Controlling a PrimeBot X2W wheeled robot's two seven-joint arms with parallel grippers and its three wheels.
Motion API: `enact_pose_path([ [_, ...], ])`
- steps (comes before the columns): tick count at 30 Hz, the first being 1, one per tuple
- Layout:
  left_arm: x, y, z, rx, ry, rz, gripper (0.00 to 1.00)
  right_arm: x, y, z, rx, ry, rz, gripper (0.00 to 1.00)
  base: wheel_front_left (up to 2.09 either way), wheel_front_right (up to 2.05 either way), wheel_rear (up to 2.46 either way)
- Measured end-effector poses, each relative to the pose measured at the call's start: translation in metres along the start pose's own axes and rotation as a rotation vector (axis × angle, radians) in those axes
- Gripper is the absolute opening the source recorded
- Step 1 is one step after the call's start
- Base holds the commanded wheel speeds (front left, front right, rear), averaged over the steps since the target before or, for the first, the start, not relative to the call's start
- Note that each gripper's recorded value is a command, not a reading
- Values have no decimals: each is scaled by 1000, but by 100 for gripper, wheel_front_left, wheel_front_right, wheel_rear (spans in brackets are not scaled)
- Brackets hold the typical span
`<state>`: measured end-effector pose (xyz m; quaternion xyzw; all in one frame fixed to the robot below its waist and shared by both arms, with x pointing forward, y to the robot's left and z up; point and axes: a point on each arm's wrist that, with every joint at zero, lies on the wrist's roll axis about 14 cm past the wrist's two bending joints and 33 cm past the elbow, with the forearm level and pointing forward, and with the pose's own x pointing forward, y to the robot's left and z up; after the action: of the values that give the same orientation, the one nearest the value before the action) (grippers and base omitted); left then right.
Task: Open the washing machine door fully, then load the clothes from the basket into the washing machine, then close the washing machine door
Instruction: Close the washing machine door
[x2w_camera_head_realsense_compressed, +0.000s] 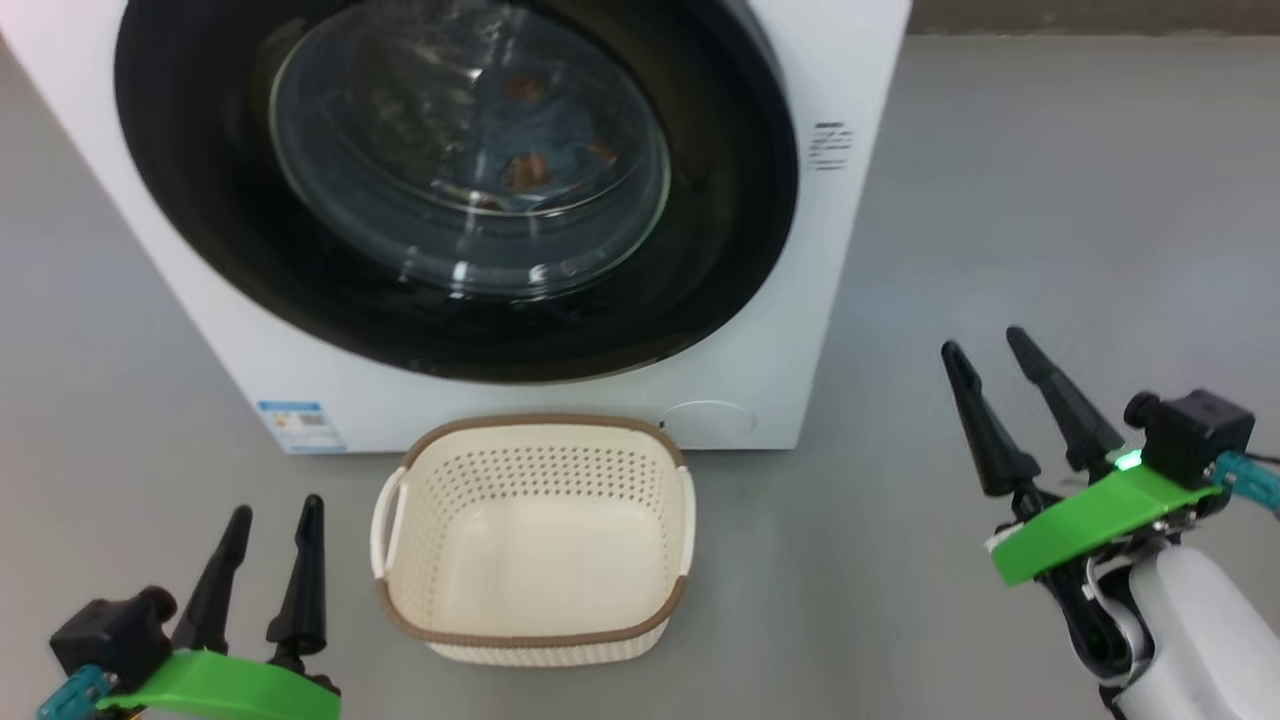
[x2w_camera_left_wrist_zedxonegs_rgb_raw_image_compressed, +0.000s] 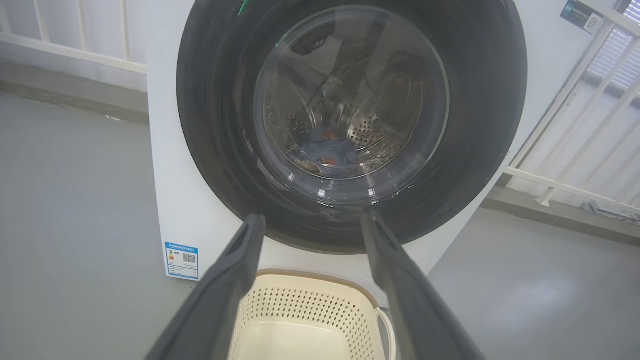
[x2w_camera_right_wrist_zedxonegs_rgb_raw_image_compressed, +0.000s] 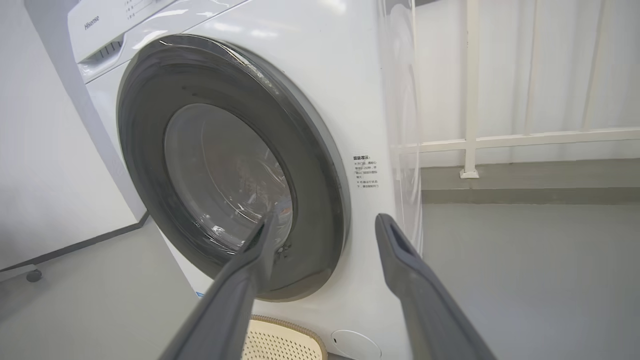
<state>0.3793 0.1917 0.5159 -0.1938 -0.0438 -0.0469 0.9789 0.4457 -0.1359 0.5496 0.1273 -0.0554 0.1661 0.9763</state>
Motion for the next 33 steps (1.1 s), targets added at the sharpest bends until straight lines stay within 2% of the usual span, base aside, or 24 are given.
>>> enact_pose_path([
  [9,7,-28,0,-25,-5,-77,100,-50,-17,5,32,-24,-101,100,0,0,0],
  [17,9,-45,17,-24,-65,-119,100,-85,-32,-2,38,-19,-191,100,0,0,0],
  [33,0,-34,8,-9,-41,-78,100,-81,-30,1,22,-32,-188,100,0,0,0],
])
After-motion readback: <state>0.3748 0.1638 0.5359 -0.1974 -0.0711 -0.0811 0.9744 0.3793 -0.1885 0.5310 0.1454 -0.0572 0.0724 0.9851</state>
